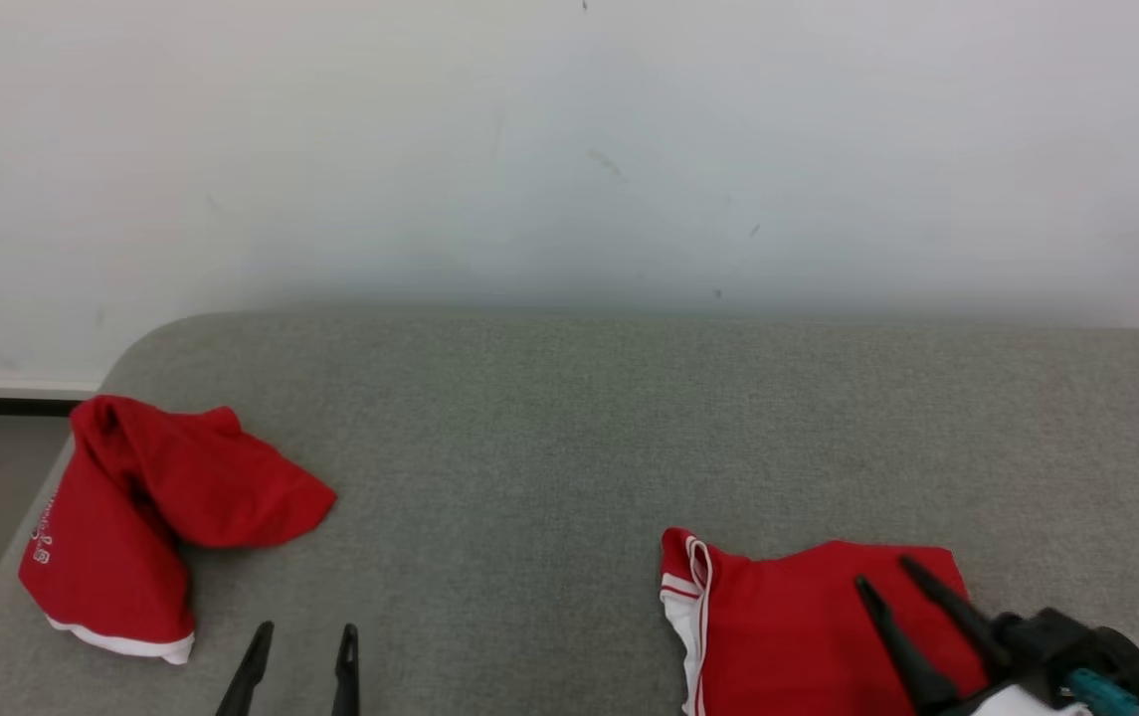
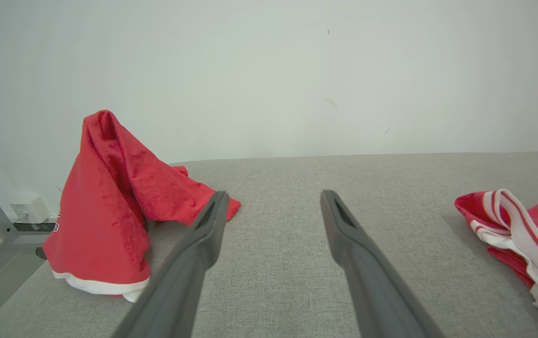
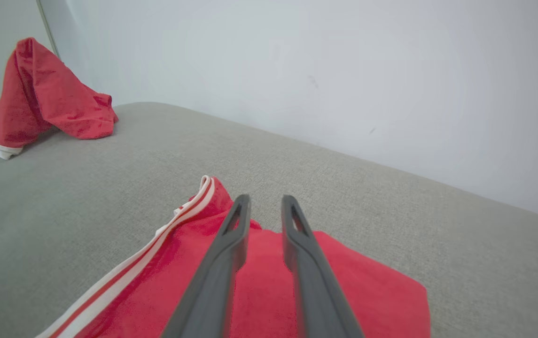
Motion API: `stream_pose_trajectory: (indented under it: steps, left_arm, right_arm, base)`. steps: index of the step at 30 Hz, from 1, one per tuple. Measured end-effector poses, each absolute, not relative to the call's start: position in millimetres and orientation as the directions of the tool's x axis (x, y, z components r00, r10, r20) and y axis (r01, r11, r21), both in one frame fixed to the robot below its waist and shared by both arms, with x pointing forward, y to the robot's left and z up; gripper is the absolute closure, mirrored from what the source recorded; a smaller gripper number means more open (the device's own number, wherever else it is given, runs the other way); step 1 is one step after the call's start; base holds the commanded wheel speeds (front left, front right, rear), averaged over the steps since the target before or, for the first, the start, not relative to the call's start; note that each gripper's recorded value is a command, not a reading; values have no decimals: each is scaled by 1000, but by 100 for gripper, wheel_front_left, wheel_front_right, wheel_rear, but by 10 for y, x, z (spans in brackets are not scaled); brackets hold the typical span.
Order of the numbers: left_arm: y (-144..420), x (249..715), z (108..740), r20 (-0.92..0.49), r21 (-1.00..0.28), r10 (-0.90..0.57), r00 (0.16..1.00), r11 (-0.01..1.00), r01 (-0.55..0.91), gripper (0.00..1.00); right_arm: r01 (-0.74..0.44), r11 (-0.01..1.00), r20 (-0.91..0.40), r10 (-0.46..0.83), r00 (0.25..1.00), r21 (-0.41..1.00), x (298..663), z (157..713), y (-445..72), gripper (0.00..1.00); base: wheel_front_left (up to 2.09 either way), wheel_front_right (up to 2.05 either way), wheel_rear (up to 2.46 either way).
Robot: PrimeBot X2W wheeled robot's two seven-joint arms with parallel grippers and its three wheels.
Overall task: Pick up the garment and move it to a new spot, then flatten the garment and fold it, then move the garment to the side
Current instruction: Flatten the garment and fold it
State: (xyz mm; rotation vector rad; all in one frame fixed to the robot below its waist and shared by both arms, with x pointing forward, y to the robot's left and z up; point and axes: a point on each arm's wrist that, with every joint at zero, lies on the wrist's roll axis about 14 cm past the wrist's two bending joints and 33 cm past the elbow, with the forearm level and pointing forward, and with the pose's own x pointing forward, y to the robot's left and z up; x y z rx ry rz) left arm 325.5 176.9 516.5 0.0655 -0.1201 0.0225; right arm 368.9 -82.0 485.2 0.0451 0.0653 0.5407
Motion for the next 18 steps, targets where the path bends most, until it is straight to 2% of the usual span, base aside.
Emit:
stream_pose_trajectory:
  steps: [5,11,18]
  left_arm:
    - [1691,3284,5203,133,66,-8,991,998,-1,0]
    - [1643,3283,5173,124,68,-30,992,997,21,0]
    - [1639,3228,5108,104,69,-33,994,997,26,0]
  right_arm:
    - [-322,947,36,321,946,16,3680,5091,-1573,0]
    - [-151,988,75,148,986,26,3491,5148,-2108,0]
    - [-74,997,7,73,997,37,3284,4890,-2272,0]
  base:
    - [0,0,0]
    - [0,0,0]
    - [0,0,0]
